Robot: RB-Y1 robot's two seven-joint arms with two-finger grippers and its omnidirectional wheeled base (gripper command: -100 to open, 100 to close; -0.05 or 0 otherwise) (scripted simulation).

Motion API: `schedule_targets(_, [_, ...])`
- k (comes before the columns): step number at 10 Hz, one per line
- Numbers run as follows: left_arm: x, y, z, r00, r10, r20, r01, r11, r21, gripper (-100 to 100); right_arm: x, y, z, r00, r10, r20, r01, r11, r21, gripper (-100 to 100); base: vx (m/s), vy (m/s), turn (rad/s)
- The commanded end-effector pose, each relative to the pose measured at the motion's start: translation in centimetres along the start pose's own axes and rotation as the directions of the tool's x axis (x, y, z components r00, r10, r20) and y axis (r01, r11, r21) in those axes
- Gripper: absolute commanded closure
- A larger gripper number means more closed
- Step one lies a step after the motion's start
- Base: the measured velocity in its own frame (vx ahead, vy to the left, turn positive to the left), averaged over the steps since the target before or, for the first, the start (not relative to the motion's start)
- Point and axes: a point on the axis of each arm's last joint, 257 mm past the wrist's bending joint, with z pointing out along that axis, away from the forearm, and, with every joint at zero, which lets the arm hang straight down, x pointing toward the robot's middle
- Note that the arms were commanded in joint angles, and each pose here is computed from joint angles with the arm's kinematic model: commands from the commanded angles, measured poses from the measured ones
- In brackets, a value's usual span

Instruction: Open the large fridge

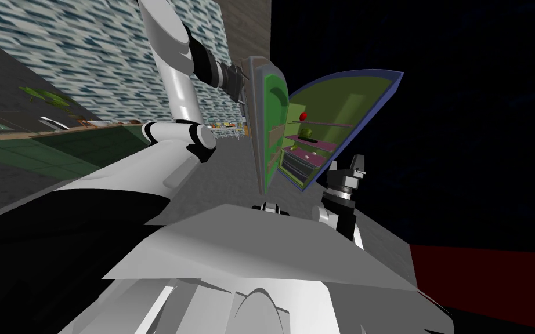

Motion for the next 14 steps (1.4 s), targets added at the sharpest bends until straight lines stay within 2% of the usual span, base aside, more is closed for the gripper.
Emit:
schedule_targets(1, [0.2,-0.5,-0.3,0.9999,0.002,-0.015,-0.002,0.9998,0.018,100,0.0,0.0,0.0,1.0,0.0,0.0,0.0,1.0,0.0,0,0.026,0.131,0.017])
schedule_targets(4, [0.9,-0.7,-0.4,0.999,0.003,-0.046,-0.002,0.9994,0.034,100,0.0,0.0,0.0,1.0,-0.001,0.0,0.001,1.0,0.0,0,0.062,0.219,-0.033])
schedule_targets(5, [0.4,-1.6,-1.7,0.9992,0.002,-0.04,0.0,0.9995,0.032,-100,0.0,0.0,0.0,1.0,-0.001,0.0,0.001,1.0,0.0,0,0.064,0.086,0.032])
schedule_targets(6, [0.1,-2.4,-2.9,0.9991,0.001,-0.043,0.001,0.9994,0.035,-100,0.0,0.0,0.0,1.0,0.0,0.0,0.0,1.0,0.0,0,0.08,-0.036,0.08])
schedule_targets(12, [-0.6,-4.8,-6.5,0.9987,-0.002,-0.05,0.004,0.9991,0.041,-100,0.0,0.0,0.0,1.0,0.0,0.0,0.0,1.0,0.0,0,0.048,-0.029,0.026])
schedule_targets(13, [-0.4,-3.7,-5.8,0.9981,-0.007,-0.061,0.008,0.9998,0.016,-100,0.0,0.0,0.0,1.0,0.0,0.0,0.0,1.0,0.0,0,0.007,0.006,0.052])
schedule_targets(14, [-0.4,-3.4,-5.8,0.9979,-0.01,-0.064,0.011,0.9999,0.007,0,0.0,0.0,0.0,1.0,0.0,0.0,0.0,1.0,0.0,0,-0.011,0.013,0.034])
